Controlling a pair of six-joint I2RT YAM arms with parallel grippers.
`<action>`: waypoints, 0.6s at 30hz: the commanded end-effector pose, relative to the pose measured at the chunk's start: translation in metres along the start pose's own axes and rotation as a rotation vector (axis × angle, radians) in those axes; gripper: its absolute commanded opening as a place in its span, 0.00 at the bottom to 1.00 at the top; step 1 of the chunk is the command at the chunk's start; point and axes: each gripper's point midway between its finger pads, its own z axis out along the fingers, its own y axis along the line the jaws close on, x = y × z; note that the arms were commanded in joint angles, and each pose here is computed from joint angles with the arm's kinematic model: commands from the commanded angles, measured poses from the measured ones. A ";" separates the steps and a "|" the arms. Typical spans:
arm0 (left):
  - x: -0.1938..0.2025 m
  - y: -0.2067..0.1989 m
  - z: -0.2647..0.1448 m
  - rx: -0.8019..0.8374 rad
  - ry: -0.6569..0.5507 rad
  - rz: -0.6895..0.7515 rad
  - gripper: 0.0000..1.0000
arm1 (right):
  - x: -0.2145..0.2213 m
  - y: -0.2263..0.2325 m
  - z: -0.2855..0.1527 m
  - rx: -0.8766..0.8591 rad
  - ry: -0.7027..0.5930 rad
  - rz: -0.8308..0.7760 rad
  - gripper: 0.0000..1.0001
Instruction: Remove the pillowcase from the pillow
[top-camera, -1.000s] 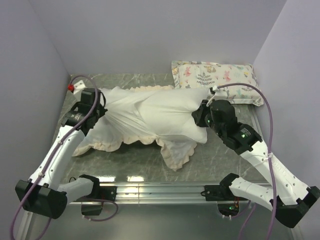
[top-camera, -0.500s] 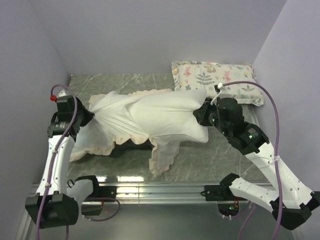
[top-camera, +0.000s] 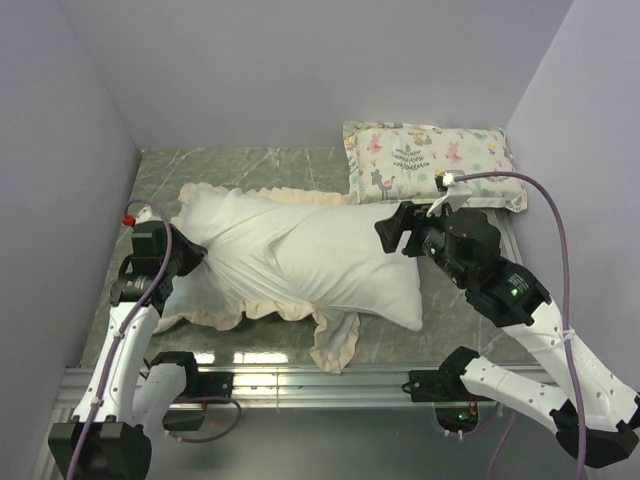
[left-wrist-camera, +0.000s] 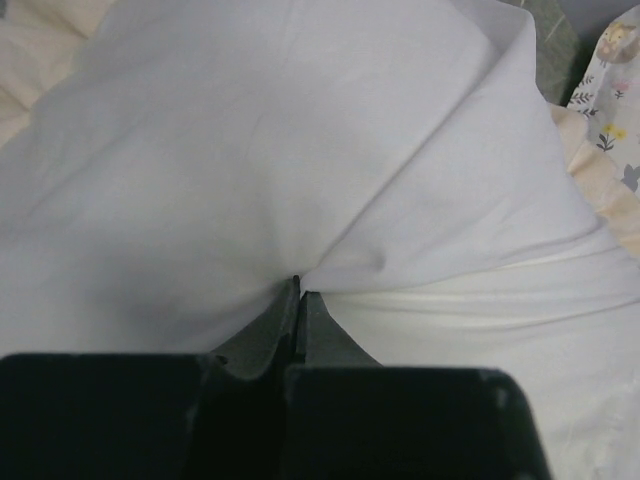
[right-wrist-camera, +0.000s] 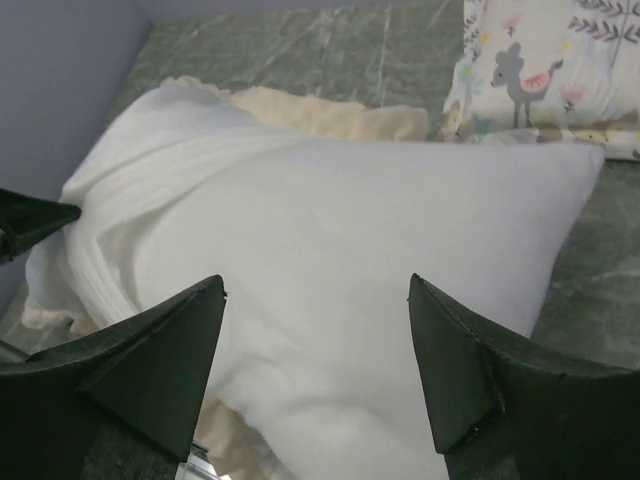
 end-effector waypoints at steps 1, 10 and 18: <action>-0.002 0.001 0.003 -0.012 -0.025 -0.011 0.00 | -0.023 0.018 0.011 -0.017 -0.075 0.008 0.82; 0.034 -0.020 -0.004 0.076 0.031 -0.030 0.00 | 0.070 0.030 0.125 0.041 0.214 -0.086 0.92; -0.002 -0.048 -0.031 0.123 -0.055 0.025 0.02 | 0.222 -0.006 0.141 0.052 0.364 0.006 0.77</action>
